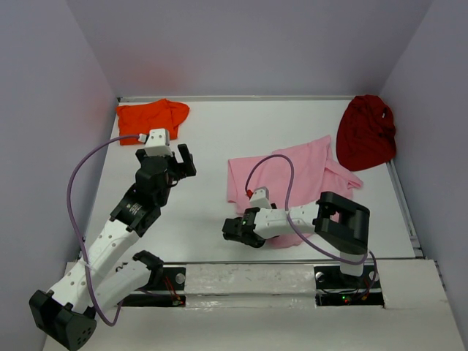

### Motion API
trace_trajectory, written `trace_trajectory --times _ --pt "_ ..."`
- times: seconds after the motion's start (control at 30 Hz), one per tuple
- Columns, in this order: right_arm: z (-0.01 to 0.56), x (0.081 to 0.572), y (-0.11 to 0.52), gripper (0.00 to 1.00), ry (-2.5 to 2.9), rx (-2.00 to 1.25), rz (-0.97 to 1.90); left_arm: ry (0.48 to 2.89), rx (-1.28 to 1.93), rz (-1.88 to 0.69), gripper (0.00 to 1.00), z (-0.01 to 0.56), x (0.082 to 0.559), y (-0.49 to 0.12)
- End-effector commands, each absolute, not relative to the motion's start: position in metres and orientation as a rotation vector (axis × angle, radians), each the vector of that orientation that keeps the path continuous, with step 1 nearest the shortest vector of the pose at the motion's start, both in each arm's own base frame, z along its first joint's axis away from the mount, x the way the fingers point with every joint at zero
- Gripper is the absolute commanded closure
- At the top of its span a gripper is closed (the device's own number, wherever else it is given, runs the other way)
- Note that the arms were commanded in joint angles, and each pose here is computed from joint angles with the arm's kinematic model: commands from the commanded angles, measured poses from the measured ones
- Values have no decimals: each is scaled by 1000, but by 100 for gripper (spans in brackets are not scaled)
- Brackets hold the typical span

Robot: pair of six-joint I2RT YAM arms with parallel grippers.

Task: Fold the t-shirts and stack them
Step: Flatten the tshirt out

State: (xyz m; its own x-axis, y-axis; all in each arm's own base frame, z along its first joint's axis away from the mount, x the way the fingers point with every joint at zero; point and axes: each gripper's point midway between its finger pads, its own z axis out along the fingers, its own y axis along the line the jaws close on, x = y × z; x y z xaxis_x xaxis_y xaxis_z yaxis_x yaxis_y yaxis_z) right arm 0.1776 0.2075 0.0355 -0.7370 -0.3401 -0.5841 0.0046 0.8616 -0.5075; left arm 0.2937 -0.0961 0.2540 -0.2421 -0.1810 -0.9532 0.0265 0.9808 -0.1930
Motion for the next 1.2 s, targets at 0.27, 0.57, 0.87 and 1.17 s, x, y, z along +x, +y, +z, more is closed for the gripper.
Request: trace_trajectory --times 0.27,0.57,0.87,1.17 --pt "34 185 220 41 2315 -258 -583 1770 -125 -190 3 261 292 -93" --pt "32 194 225 50 2291 -276 -607 1768 -129 -184 3 261 292 -92" --pt "33 191 233 92 2319 -317 -463 1773 -124 -183 3 259 292 -93" --pt "39 189 231 90 2336 -266 -376 1771 -124 -184 3 260 292 -94"
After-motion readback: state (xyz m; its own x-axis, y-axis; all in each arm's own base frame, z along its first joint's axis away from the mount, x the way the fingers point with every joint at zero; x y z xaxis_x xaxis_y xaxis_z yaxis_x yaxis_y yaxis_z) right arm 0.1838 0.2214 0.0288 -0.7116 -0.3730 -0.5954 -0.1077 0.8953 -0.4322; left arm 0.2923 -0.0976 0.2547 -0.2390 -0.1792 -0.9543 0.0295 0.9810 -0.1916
